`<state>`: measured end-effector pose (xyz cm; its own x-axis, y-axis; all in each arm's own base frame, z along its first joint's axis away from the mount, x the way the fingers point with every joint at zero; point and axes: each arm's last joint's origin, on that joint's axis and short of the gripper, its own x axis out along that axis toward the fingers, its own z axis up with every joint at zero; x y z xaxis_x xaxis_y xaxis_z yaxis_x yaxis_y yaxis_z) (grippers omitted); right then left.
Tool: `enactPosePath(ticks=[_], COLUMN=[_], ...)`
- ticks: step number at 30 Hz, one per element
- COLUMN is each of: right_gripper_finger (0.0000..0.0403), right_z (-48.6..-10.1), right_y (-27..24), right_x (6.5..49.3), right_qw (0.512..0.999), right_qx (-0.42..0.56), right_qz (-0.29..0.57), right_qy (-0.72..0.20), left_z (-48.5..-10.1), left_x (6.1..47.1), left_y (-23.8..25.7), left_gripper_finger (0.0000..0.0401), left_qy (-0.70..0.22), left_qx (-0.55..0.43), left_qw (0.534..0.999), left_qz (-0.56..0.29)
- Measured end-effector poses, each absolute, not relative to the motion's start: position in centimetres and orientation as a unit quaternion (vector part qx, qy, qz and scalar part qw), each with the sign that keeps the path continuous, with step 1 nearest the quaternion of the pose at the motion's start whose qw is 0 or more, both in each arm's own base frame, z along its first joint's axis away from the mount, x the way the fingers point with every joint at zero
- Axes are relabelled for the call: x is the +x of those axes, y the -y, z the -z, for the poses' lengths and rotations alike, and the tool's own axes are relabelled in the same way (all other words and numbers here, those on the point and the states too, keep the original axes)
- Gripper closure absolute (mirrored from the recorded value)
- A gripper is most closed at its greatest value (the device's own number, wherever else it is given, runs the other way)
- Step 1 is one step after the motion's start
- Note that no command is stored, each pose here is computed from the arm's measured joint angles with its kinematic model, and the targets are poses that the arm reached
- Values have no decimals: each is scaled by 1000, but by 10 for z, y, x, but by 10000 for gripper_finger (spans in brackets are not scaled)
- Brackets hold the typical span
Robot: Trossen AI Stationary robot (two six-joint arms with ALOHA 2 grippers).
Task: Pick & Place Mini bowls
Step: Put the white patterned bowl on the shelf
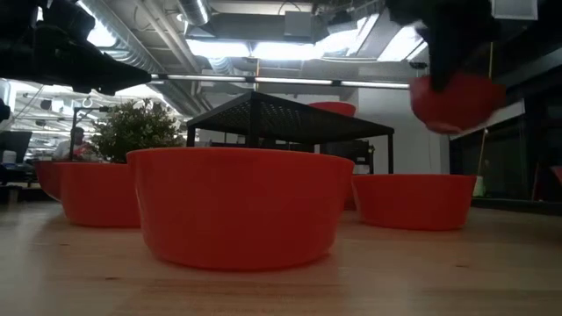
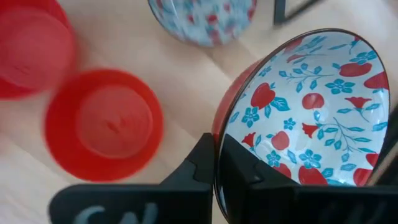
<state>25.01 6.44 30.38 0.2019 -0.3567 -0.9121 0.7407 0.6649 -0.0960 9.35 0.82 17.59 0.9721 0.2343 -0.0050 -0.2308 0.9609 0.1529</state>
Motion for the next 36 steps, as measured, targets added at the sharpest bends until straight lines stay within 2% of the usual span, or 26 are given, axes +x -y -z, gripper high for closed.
enactPosePath(ticks=[11,16,28,36], right_gripper_finger=[392,392,392,386], right_z=[-346,-359,-384,-396], right_y=[-64,-66,-59,-49], right_x=[259,270,304,315], right_qw=[813,855,935,940], right_qx=[157,125,-34,-162], right_qz=[339,308,200,160], right_qy=[-447,-398,-291,-253], left_z=[-176,-176,-176,-176], left_x=[94,94,94,94], left_y=[-8,-8,-8,-8], left_gripper_finger=[313,313,313,313], left_qy=[-12,-12,-12,-12], left_qx=[76,76,76,76], left_qw=[990,990,990,990], left_qz=[-117,-117,-118,-118])
